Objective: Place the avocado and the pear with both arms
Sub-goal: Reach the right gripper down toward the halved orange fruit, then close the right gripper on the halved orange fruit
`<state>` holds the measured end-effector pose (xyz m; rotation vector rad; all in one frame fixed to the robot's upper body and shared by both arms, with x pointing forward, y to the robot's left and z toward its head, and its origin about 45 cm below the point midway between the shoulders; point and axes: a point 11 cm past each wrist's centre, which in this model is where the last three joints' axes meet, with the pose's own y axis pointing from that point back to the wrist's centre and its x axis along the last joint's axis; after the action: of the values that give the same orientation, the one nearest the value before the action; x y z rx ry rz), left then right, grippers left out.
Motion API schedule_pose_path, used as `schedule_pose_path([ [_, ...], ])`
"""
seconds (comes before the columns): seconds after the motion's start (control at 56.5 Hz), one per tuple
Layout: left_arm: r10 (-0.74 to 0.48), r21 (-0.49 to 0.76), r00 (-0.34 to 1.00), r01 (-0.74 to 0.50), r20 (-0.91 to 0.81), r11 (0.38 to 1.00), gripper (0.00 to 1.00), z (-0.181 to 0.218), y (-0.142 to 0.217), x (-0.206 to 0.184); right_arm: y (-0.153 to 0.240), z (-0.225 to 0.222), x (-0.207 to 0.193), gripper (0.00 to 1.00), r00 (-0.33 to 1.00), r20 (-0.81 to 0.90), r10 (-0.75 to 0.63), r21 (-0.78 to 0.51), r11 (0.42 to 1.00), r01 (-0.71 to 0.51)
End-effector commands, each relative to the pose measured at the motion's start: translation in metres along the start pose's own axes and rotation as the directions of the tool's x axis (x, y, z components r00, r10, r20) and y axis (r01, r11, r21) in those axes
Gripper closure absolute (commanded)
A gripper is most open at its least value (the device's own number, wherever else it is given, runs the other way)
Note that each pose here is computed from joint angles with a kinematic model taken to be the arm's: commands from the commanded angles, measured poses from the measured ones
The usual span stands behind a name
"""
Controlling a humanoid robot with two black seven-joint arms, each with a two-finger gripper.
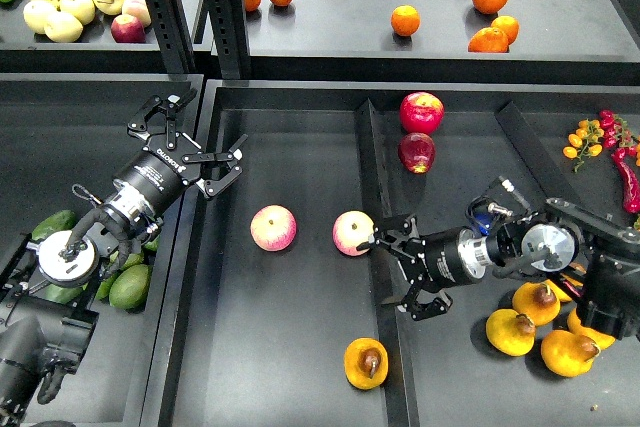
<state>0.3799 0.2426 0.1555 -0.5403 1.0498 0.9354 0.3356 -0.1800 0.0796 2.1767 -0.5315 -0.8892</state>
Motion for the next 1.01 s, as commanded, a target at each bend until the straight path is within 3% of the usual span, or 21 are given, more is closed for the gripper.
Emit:
schedule_pose_path([
  [0.0, 0.001, 0.000, 1.000, -0.001, 0.000, 1.000, 0.01, 0.000, 0.000, 0.000, 0.004, 0.000, 0.004, 0.00, 1.000, -0.019, 0.017, -0.015, 1.000, -0.017],
  [0.23, 0.001, 0.000, 1.000, -0.001, 0.000, 1.000, 0.01, 0.000, 0.000, 0.000, -0.017, 0.027, -0.008, 0.01, 0.997, -0.074, -0.009, -0.145, 0.989, -0.002],
  [0.478, 0.002, 0.001, 1.000, -0.002, -0.001, 1.000, 0.01, 0.000, 0.000, 0.001, -0.018, 0.022, -0.005, 0.00, 0.998, -0.062, 0.002, -0.137, 0.991, -0.011],
  [0.991, 0.002, 0.004, 1.000, -0.002, -0.001, 1.000, 0.01, -0.001, 0.000, 0.001, -0.039, 0.053, -0.022, 0.00, 0.999, -0.021, -0.048, -0.186, 0.982, 0.044],
])
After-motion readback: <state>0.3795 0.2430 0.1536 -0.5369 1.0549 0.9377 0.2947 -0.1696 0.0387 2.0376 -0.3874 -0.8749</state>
